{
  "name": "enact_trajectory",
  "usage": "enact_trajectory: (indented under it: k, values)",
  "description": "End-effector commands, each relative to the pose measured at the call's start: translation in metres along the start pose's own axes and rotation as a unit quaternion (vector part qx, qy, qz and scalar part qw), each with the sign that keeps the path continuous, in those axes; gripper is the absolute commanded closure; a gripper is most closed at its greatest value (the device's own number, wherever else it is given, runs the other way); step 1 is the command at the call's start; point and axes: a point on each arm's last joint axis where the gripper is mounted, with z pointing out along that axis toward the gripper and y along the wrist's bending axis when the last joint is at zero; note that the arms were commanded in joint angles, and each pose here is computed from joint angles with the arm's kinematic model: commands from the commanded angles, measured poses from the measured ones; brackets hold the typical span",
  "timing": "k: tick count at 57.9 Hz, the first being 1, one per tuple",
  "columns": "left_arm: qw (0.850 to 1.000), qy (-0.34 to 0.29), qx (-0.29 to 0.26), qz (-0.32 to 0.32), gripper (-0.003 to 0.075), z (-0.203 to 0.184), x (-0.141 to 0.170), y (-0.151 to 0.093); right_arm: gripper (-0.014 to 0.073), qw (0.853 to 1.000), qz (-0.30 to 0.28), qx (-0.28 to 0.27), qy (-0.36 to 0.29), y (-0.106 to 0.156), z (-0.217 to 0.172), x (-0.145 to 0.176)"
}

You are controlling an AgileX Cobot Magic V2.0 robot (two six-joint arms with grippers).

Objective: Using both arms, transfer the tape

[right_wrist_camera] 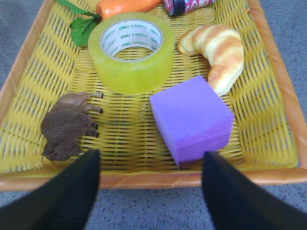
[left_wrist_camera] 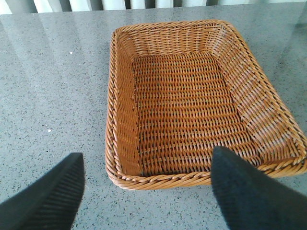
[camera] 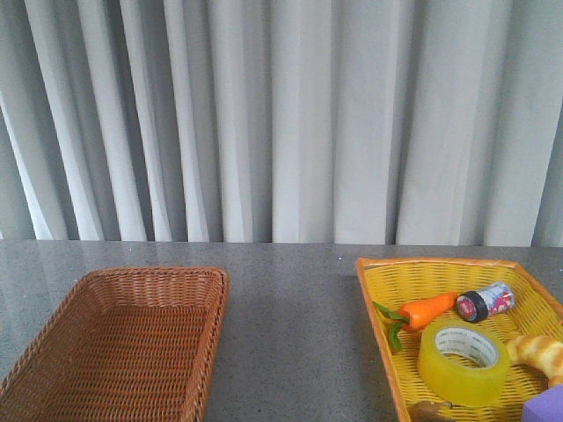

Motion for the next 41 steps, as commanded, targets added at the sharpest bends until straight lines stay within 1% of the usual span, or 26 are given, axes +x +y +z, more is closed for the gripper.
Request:
enact_trajectory:
  k: [1,8,12,18,25,29,34,41]
  values:
    - [0.998,-0.054,0.005,-0.01,0.015,-0.004,-0.015,-0.001,0.0025,0.999,-0.003,0.001,-0.05,0.0,-0.001,-0.016]
    - [0.998,-0.054,0.012,-0.017,0.0151,-0.001,-0.018,-0.003,0.002,0.999,0.0,0.0,-0.053,0.0,0.005,-0.023]
    - [0.998,-0.053,0.037,-0.011,0.0151,0.001,-0.019,-0.01,0.0025,0.999,0.001,0.0,-0.052,0.001,0.007,-0.036]
    - [0.996,-0.04,0.081,0.022,0.0151,0.006,-0.017,-0.023,0.0039,0.999,-0.001,0.002,-0.033,0.002,0.011,-0.057]
    - [0.987,-0.027,0.142,0.065,0.0151,0.009,-0.013,-0.042,0.0059,1.0,-0.005,0.009,0.016,0.003,0.023,-0.083]
    - [0.982,-0.022,0.166,0.091,0.0151,0.01,-0.011,-0.051,0.0067,0.999,-0.006,0.013,0.05,0.003,0.036,-0.096]
    - [0.976,-0.019,0.183,0.113,0.0151,0.01,-0.009,-0.057,0.0069,0.996,-0.008,0.017,0.09,0.003,0.054,-0.11]
    - [0.974,-0.019,0.191,0.119,0.0151,0.009,-0.009,-0.06,0.0069,0.989,-0.007,0.021,0.146,0.004,0.086,-0.125]
